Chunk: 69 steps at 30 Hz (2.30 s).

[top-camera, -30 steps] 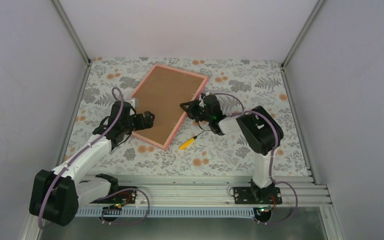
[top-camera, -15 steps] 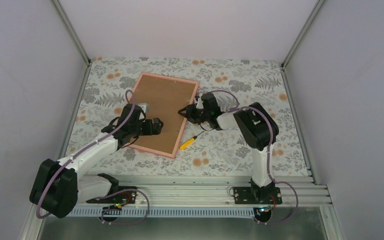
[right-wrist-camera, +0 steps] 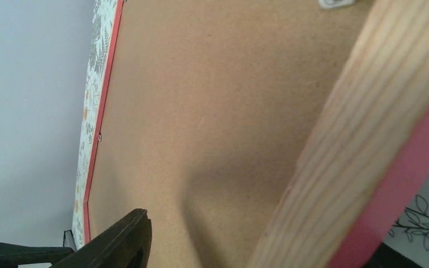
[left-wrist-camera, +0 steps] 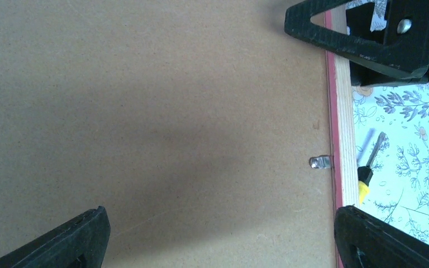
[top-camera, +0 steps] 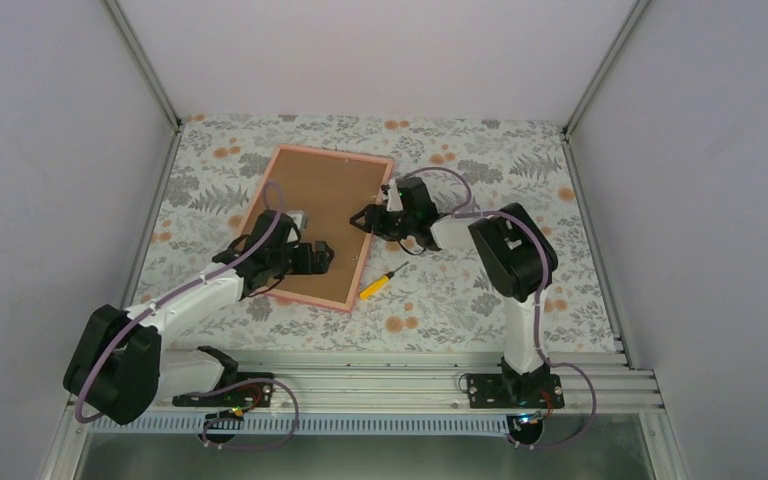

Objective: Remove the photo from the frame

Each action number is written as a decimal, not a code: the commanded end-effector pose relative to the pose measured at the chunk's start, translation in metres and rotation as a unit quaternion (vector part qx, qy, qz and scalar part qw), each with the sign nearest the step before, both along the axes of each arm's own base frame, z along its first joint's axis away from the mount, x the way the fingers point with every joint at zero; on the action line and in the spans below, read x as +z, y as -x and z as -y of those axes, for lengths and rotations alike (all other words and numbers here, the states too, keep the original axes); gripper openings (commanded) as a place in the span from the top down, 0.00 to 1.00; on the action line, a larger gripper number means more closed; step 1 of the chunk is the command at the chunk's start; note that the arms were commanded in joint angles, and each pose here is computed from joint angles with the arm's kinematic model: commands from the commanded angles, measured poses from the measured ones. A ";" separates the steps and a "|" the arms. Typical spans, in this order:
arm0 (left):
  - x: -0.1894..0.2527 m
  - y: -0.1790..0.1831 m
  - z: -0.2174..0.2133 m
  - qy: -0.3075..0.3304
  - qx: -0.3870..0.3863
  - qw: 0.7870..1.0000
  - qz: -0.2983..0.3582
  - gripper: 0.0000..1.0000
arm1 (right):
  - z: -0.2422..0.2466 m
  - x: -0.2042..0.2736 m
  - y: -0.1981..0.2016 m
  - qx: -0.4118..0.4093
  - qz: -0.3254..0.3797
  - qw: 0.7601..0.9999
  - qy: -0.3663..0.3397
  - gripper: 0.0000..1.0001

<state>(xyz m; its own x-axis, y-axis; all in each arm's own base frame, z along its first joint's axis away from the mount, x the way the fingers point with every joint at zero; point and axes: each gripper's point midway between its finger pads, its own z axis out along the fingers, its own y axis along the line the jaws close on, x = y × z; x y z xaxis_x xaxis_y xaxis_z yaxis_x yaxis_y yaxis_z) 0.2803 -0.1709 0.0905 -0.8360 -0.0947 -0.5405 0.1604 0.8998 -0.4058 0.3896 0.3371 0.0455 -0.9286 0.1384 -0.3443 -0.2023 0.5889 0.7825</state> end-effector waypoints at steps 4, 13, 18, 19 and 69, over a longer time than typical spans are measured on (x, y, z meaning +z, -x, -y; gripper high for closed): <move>0.001 0.001 0.006 0.003 -0.009 1.000 0.004 0.00 | 0.023 -0.010 -0.004 -0.012 0.019 0.995 0.095 0.31; 0.000 0.010 0.013 0.004 -0.026 1.000 -0.003 0.00 | 0.047 0.010 -0.006 -0.019 0.060 0.988 0.143 0.22; -0.002 0.015 0.022 0.006 -0.044 0.999 -0.010 0.00 | 0.065 0.012 0.007 -0.019 0.074 0.981 0.180 0.19; -0.004 0.016 0.024 0.004 -0.050 0.999 -0.013 0.00 | 0.070 0.013 0.011 -0.020 0.076 0.979 0.188 0.19; -0.078 0.061 0.151 -0.262 -0.291 0.920 -0.014 0.67 | 0.215 0.030 0.082 -0.137 0.117 0.958 0.223 0.06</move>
<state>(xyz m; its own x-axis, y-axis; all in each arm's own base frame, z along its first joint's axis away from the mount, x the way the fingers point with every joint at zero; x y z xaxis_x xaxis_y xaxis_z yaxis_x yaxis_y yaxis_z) 0.2216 -0.3220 0.0175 -0.6767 0.6288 -0.3831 0.6663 0.7444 0.0450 0.3077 0.1222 0.0705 -0.7819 0.1709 -0.5995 -0.1011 0.9142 0.3924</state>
